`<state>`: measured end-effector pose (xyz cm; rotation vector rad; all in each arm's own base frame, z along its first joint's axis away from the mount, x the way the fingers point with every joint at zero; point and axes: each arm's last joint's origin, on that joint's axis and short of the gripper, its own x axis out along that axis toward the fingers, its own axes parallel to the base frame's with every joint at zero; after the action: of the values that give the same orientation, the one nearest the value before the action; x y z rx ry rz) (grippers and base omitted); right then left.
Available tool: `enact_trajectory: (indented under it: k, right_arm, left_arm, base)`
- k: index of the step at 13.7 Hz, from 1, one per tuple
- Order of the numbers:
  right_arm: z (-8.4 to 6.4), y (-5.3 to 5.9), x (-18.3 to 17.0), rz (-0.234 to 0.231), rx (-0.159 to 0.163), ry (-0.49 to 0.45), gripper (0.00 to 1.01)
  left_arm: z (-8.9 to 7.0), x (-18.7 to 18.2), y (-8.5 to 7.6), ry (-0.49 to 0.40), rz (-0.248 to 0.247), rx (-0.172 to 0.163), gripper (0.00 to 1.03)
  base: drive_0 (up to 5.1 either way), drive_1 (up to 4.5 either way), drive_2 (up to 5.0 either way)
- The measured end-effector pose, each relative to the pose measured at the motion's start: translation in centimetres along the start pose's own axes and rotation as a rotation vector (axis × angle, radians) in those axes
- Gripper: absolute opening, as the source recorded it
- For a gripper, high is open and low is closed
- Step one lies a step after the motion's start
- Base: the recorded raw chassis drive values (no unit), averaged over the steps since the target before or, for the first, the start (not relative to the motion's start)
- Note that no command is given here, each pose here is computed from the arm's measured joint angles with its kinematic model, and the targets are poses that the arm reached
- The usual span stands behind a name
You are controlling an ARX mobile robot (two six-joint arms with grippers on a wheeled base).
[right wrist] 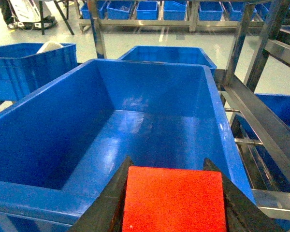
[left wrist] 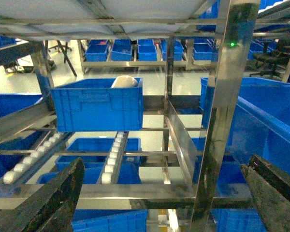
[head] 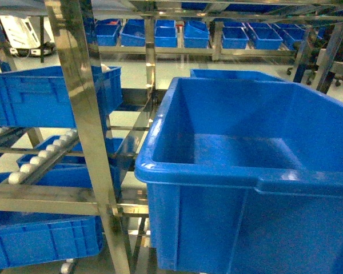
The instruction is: Place magnetic block on left shelf second layer
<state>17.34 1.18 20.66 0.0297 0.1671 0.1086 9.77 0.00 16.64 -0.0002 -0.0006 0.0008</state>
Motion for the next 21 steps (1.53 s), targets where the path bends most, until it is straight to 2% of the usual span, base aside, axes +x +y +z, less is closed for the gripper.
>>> enact_trajectory:
  k: [1,2,3,4,5,6,7,12,13,14,15,16,17,18,19,20,21]
  right_arm:
    - [0.1,0.0,0.6,0.014,0.021,0.025,0.33]
    - [1.7,-0.5,3.2,0.011,0.084,0.015,0.33]
    - [2.3,-0.7,5.0,0.012,0.131,0.029,0.33]
    - [2.2,-0.8,7.0,0.009,0.17,0.079,0.33]
    - [1.2,-0.8,9.8,0.015,0.221,0.19,0.33]
    - [0.0,-0.4,12.5,0.031,0.256,0.312,0.33]
    - [-0.4,0.1,14.8,0.044,0.275,0.374,0.33]
    - [0.7,1.0,18.8,0.054,0.271,0.41,0.33]
    - [1.1,1.4,20.0,0.063,0.263,0.407,0.33]
    - [1.3,1.9,20.3,0.053,0.223,0.372,0.34]
    - [1.5,2.2,19.6,0.031,0.179,0.301,0.46]
    - [1.9,2.7,17.8,-0.006,0.102,0.196,0.59]
    - [2.7,3.0,15.3,-0.064,0.024,0.055,0.72]
    - [3.3,3.2,12.3,-0.119,-0.034,-0.087,0.85]
    - [3.0,3.2,9.1,-0.156,-0.036,-0.182,0.97]
    - [2.1,2.9,6.0,-0.202,-0.039,-0.246,0.98]
    - [0.8,2.5,3.1,-0.244,-0.059,-0.24,0.98]
  left_arm:
    - [0.0,0.0,0.0,0.004,-0.001,0.0,0.98]
    - [0.0,0.0,0.0,0.004,-0.001,0.0,0.98]
    - [0.0,0.0,0.0,0.004,-0.001,0.0,0.98]
    - [0.0,0.0,0.0,0.004,-0.001,0.0,0.98]
    - [0.0,0.0,0.0,0.004,-0.001,0.0,0.98]
    - [0.0,0.0,0.0,0.004,-0.001,0.0,0.98]
    - [0.0,0.0,0.0,0.004,-0.001,0.0,0.98]
    - [0.0,0.0,0.0,0.004,-0.001,0.0,0.98]
    - [0.0,0.0,0.0,0.004,-0.001,0.0,0.98]
    - [0.0,0.0,0.0,0.004,-0.001,0.0,0.98]
    - [0.0,0.0,0.0,0.004,-0.001,0.0,0.98]
    - [0.0,0.0,0.0,0.004,-0.001,0.0,0.98]
    - [0.0,0.0,0.0,0.003,-0.001,0.0,0.98]
    - [0.0,0.0,0.0,0.004,-0.001,0.0,0.98]
    - [0.0,0.0,0.0,0.004,-0.001,0.0,0.98]
    - [0.0,0.0,0.0,0.004,-0.001,0.0,0.98]
    - [0.0,0.0,0.0,0.004,-0.001,0.0,0.98]
  base:
    - [-4.6,4.04,0.1]
    - [0.0,0.0,0.0]
    - [0.0,0.0,0.0]
    - [0.0,0.0,0.0]
    - [0.0,0.0,0.0]
    - [0.0,0.0,0.0]
    - [0.0,0.0,0.0]
    - [0.0,0.0,0.0]
    - [0.0,0.0,0.0]
    - [0.0,0.0,0.0]
    - [0.0,0.0,0.0]
    - [0.0,0.0,0.0]
    - [0.0,0.0,0.0]
    - [0.0,0.0,0.0]
    - [0.0,0.0,0.0]
    - [0.0,0.0,0.0]
    - [0.0,0.0,0.0]
